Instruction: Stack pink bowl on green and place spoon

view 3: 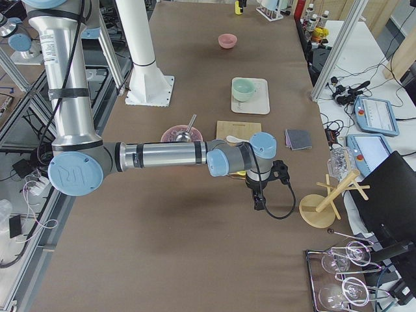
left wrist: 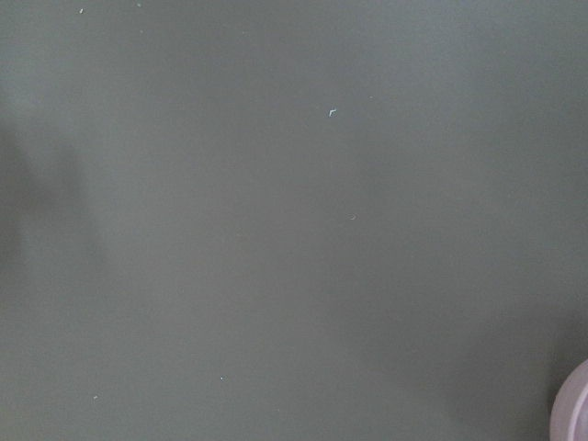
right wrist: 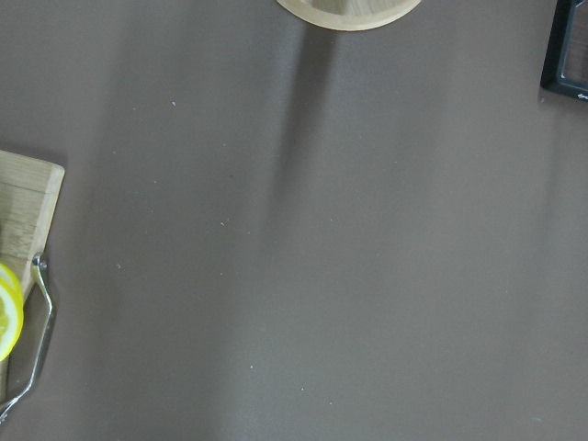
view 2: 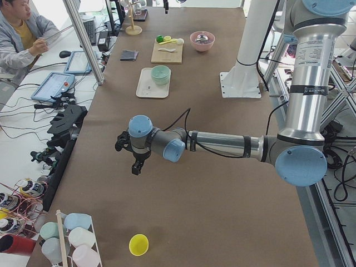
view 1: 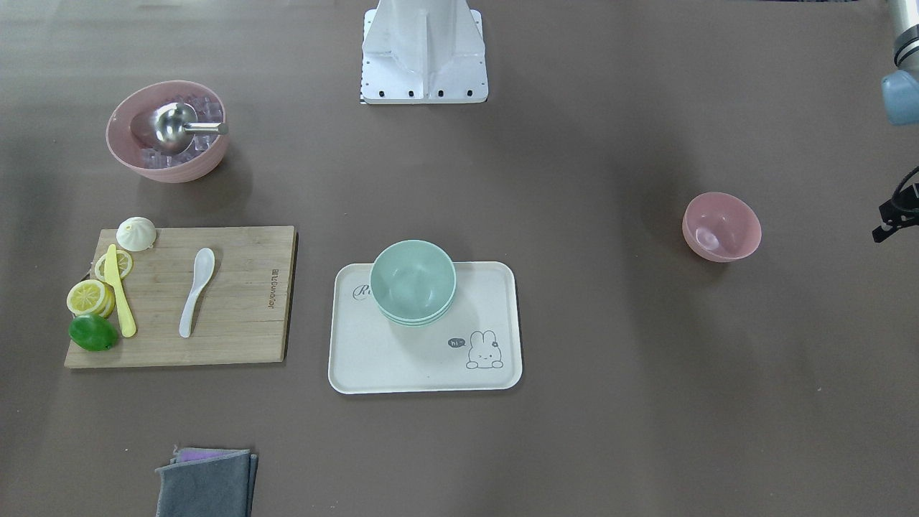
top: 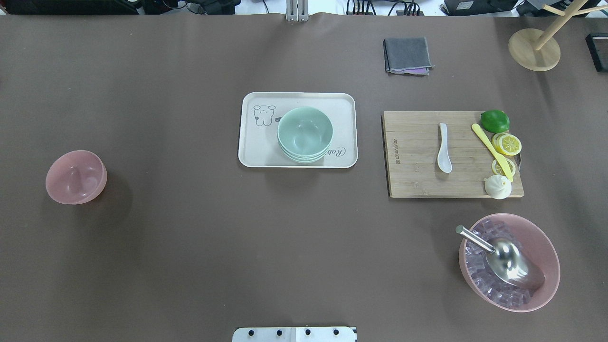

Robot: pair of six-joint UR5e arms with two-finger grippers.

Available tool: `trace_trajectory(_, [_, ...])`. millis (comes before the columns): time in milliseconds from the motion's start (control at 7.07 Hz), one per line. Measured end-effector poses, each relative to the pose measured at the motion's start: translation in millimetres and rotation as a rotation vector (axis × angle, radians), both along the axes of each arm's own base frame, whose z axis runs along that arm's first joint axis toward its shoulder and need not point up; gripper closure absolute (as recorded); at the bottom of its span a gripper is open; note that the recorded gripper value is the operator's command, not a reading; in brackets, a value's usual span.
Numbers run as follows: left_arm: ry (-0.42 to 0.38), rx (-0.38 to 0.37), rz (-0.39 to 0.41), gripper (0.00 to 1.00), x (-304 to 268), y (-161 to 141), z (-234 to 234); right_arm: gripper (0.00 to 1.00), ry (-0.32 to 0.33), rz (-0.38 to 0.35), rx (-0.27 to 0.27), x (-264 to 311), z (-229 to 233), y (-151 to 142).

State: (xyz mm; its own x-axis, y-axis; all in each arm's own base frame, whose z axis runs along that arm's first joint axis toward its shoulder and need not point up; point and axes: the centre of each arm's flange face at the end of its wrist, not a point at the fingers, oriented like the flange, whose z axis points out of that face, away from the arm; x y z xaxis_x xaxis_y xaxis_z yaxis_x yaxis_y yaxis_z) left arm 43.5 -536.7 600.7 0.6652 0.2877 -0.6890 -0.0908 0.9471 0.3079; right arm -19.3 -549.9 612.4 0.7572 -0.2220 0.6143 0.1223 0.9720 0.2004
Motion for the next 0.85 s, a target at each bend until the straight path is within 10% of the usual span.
trace_trajectory(848, [-0.003, -0.088, -0.036, 0.02, 1, -4, 27, 0.0, 0.0, 0.001, -0.005, 6, 4, 32])
